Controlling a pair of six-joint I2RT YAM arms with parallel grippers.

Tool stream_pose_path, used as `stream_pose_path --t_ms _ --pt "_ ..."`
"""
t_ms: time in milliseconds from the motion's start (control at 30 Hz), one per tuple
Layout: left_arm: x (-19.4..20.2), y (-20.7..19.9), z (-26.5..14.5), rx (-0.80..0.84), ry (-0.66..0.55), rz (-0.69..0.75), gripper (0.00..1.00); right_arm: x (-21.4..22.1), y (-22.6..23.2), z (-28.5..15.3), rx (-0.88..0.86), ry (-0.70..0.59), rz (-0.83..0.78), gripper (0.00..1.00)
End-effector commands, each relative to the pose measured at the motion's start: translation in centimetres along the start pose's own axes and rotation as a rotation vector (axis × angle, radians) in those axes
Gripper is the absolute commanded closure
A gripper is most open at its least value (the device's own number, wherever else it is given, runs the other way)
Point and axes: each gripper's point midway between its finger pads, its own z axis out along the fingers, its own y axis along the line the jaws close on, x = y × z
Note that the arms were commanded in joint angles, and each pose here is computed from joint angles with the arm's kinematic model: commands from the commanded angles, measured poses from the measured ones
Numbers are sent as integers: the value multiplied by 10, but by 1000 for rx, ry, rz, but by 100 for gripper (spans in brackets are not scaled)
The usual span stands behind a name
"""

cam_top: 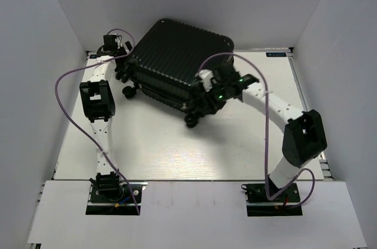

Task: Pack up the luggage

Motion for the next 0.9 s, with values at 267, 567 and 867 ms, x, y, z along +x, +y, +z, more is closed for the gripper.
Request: stream_pose_path --t_ms 267,567,867 --pt "-2 -34 -49 113 31 -29 0 -43 107 -43 -19 -145 -222 39" --pt "-67 90 -160 -223 -137 -271 0 -60 0 -110 542 -185 -65 23" --pt "4 96 -234 -236 -50 -249 2 -71 -106 -179 847 -282 166 21"
